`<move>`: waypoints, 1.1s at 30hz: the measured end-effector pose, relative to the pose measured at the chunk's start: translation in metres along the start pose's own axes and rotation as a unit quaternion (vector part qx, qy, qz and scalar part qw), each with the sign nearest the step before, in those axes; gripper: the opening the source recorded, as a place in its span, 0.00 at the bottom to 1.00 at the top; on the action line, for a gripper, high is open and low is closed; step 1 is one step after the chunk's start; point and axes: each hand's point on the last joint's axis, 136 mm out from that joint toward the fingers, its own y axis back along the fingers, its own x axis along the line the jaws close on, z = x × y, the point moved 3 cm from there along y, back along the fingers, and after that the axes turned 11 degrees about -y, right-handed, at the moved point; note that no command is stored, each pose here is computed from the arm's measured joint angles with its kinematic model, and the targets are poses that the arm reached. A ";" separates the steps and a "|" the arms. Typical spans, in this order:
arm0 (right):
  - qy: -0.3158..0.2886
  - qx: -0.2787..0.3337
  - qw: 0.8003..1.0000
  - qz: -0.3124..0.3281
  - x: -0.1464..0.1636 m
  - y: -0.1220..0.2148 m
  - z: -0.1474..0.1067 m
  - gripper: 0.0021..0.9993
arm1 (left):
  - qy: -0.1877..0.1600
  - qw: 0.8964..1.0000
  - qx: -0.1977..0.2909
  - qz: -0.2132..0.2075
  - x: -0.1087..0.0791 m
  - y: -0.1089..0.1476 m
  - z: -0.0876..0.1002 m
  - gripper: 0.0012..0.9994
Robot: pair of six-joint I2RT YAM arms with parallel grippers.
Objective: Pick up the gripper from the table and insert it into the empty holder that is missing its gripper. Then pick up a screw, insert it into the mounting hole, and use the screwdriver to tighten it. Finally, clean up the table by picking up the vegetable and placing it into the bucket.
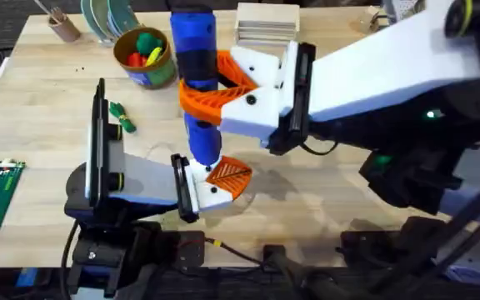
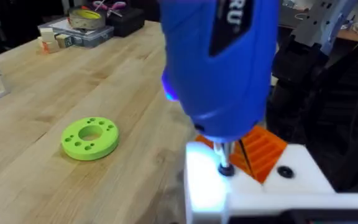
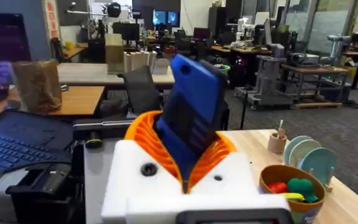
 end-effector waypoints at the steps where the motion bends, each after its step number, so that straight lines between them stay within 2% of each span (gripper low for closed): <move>1: 0.000 0.001 1.000 0.000 0.000 0.000 0.000 0.03 | 0.000 1.000 0.000 0.000 0.000 0.000 0.000 0.00; 20: -0.002 0.003 1.000 -0.005 -0.004 -0.002 -0.005 0.03 | 0.001 1.000 0.000 0.000 0.000 0.000 0.000 0.00; 33: 0.011 -0.018 1.000 0.001 -0.001 -0.002 0.004 0.03 | 0.000 1.000 0.000 0.001 0.000 0.000 0.000 0.00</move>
